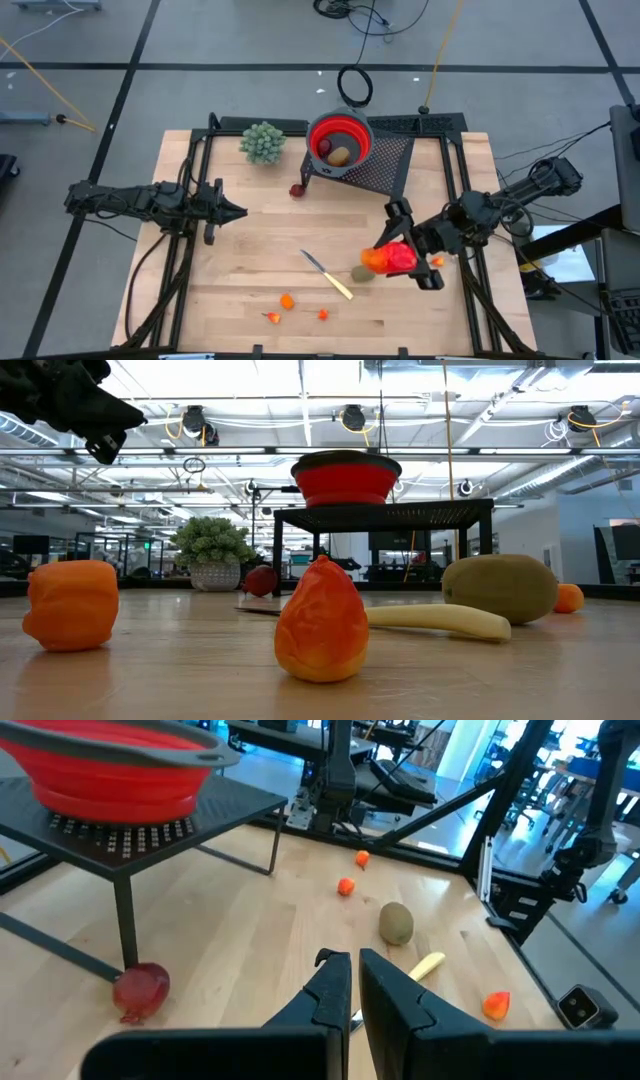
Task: Pick & Place Fruit
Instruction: Put the red mango into the red strainer bowl on the shelf, then put the brown kiwi into the red strainer bowl on the shelf
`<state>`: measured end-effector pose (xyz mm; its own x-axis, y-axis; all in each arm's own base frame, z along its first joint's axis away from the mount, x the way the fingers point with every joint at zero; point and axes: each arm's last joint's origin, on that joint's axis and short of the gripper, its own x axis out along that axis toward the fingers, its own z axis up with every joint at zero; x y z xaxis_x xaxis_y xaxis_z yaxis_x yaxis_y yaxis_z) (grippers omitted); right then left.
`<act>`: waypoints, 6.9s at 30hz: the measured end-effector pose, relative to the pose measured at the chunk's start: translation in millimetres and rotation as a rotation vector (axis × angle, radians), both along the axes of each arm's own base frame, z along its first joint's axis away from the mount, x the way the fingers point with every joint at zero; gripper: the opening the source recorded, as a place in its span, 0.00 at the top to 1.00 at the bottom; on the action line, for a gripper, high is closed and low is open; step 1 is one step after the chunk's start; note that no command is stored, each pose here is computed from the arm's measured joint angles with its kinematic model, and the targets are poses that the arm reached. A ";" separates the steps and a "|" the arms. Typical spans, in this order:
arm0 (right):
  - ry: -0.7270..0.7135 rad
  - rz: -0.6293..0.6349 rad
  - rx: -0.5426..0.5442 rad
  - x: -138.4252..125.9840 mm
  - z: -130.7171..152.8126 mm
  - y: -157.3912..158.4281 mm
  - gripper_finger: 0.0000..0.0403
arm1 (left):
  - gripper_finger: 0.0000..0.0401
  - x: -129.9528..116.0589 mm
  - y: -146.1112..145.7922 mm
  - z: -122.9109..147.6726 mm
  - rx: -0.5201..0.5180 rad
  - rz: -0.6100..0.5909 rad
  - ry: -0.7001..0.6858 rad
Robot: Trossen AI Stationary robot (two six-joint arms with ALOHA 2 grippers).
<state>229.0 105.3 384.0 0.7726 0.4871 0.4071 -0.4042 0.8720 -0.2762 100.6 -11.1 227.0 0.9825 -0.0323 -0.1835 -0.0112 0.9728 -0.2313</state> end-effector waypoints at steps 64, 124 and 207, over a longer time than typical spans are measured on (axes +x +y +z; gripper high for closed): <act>0.732 -1.034 0.481 54.8 -22.6 -225.1 0.38 | 0.94 0.0 4.1 0.6 0.065 0.132 -0.007; 1.033 -1.042 0.370 79.2 -69.6 -264.1 0.25 | 0.94 -0.1 4.9 0.6 0.065 0.158 -0.008; 1.241 -0.149 0.290 11.5 -143.0 17.8 1.00 | 0.94 0.0 4.8 0.4 0.081 0.155 -0.005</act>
